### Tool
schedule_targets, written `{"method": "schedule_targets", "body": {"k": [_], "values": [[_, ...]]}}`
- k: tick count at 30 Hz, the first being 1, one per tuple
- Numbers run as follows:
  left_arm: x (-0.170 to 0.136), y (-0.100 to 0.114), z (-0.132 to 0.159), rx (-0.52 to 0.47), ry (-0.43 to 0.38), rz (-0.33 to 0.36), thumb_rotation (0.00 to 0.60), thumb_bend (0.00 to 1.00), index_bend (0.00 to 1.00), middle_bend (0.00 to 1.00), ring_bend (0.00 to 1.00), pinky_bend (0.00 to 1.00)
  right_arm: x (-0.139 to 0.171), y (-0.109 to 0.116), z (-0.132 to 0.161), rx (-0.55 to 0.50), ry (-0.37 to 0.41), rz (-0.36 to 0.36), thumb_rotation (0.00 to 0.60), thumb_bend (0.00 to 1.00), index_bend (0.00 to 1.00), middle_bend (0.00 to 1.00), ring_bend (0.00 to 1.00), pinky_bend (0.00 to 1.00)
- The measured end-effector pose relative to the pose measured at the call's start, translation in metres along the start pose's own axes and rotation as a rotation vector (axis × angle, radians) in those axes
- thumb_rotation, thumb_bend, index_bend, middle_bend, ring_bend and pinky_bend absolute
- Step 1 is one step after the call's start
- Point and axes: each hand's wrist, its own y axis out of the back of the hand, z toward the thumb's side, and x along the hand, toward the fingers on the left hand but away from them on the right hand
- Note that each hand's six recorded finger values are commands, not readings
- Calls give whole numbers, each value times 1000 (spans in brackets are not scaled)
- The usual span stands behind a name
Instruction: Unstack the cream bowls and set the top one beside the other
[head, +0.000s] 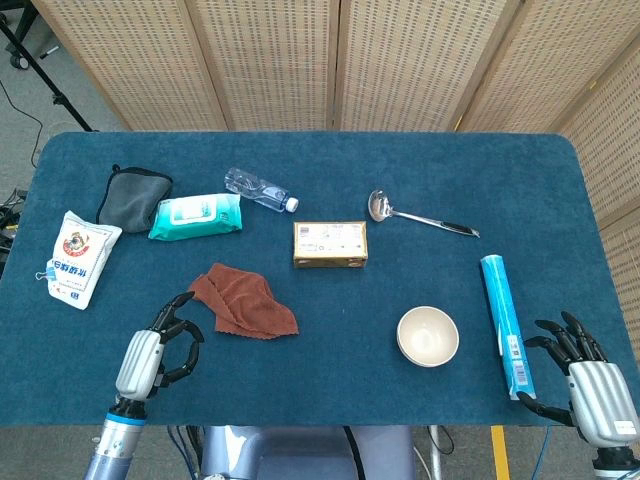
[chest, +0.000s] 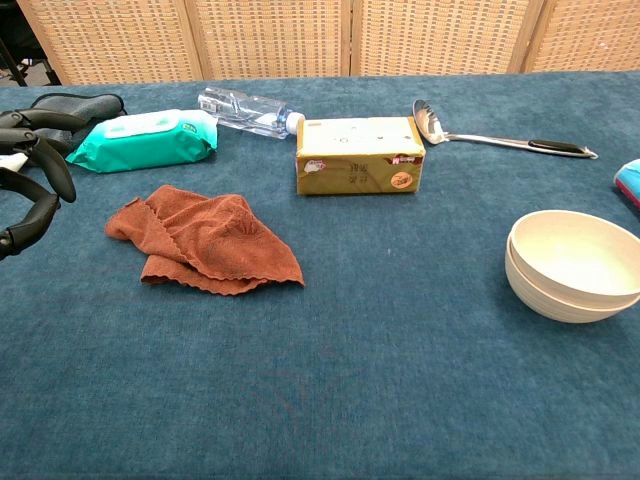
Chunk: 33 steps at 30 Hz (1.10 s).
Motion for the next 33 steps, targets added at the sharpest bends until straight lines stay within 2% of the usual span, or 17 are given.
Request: {"method": "schedule_targets", "body": {"k": [17,28,33], "values": [[0,-1,-1,-14,12,-15,600,498,560,168,157,350,-5,-11,-7,42,-19,16,600,53,340,208,23,157],[0,-3,0,-16,14,-22,600,498,560,168,157,350,-47,-29,-1,116,-5,49,600,53,340,208,23,157],[1,0,1,-19,12,-10,600,498,561,168,157,350,-65,-36,1,148,-23,63,600,53,340,208,23,157]]}}
